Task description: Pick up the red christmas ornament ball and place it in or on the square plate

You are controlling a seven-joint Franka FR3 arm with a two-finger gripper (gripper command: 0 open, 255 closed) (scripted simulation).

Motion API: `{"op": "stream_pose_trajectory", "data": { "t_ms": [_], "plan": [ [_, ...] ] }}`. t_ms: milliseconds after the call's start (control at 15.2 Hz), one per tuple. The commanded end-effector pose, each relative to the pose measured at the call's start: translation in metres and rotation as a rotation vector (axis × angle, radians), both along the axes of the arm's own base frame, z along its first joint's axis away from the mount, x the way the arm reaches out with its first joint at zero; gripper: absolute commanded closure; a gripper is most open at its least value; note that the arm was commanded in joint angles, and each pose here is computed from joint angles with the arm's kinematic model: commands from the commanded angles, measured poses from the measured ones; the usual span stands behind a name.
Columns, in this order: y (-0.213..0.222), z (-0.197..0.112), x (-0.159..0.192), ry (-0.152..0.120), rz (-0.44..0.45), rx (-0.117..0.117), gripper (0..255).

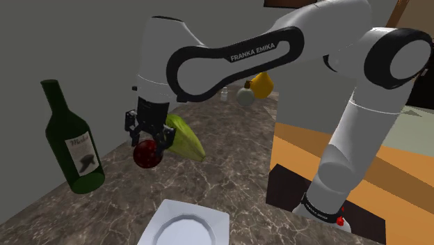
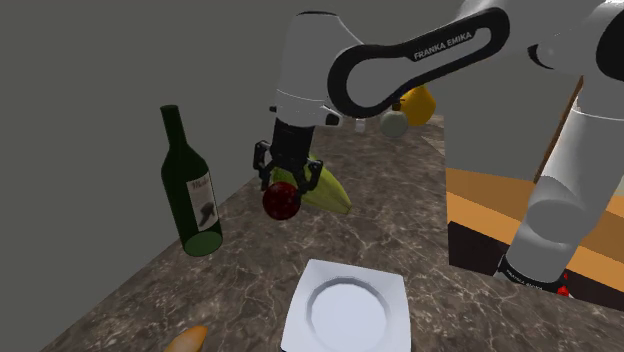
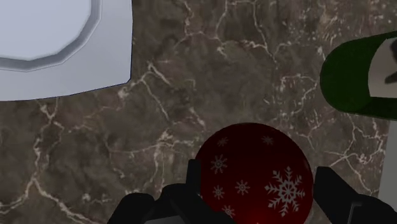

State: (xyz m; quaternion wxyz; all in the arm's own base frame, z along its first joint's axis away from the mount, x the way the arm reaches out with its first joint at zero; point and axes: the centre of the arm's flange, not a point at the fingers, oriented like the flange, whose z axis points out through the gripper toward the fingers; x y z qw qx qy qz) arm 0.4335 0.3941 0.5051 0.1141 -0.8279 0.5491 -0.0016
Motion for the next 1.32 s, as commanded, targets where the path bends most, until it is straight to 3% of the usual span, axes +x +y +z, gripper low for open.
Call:
{"op": "stream_pose_trajectory", "data": {
  "t_ms": [0, 924, 1254],
  "plan": [
    [0.004, 0.0, -0.027, 0.0, -0.002, 0.001, 255],
    [0.03, -0.004, -0.217, 0.0, -0.002, 0.001, 255],
    [0.03, -0.031, -0.217, 0.0, -0.002, 0.001, 255]
  ]
}}
